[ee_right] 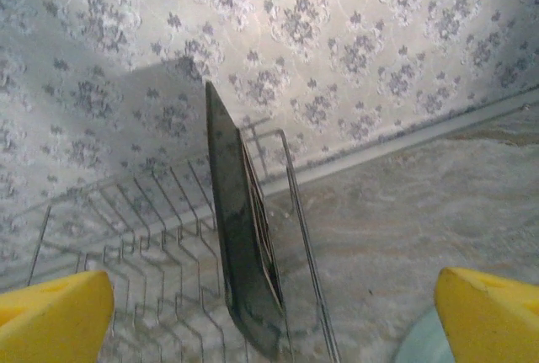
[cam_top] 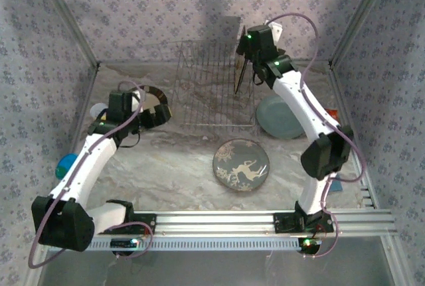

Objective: Load the plates into the dish rack

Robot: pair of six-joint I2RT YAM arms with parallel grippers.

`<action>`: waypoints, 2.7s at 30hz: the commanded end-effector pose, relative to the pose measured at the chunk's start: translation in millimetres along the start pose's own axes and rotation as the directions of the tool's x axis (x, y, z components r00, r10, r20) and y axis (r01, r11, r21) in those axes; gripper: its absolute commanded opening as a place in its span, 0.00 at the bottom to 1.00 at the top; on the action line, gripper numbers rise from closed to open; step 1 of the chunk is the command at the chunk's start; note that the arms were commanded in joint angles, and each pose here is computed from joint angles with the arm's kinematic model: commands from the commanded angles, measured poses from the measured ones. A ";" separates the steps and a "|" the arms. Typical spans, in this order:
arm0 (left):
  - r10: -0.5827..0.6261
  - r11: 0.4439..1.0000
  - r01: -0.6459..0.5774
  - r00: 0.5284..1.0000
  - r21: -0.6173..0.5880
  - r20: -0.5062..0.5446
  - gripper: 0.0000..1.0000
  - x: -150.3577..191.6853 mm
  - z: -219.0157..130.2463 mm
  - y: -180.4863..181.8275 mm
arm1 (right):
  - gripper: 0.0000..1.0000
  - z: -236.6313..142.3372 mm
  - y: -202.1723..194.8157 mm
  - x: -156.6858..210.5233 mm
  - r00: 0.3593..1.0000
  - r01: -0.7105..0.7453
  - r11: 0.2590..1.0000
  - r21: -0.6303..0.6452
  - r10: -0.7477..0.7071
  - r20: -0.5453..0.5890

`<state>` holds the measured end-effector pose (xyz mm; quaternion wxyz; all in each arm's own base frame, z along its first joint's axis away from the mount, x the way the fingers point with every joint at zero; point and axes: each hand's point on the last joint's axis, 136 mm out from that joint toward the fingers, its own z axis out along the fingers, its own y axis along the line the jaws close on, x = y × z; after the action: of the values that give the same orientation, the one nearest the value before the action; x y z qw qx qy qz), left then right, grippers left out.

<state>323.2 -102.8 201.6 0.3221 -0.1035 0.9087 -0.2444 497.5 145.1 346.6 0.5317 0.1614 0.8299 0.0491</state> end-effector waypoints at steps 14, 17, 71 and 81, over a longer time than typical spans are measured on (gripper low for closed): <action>-0.593 0.721 0.639 0.769 -0.269 0.237 0.99 -2.6 -13.7 99.6 | 1.00 -117.2 -69.8 140.8 0.964 0.001 0.993 -0.122 -0.033 -0.262; -0.652 0.659 0.714 0.699 -0.237 0.293 0.99 -1.7 -4.4 108.4 | 1.00 -132.2 -87.6 145.8 0.962 0.004 0.993 -0.121 -0.037 -0.269; -0.762 0.458 0.869 0.492 -0.185 0.421 0.72 -6.0 115.2 173.0 | 1.00 -111.7 -147.2 184.5 0.924 -0.093 0.990 -0.111 0.044 -0.379; -0.774 0.462 0.871 0.487 -0.165 0.404 0.64 -11.4 127.0 171.1 | 1.00 -107.9 -148.6 182.5 0.924 -0.086 0.991 -0.103 0.041 -0.380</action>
<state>398.3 3.9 36.8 0.2586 -0.6182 0.7208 -0.1771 296.3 74.8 196.6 0.3654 0.1495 0.9066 0.1489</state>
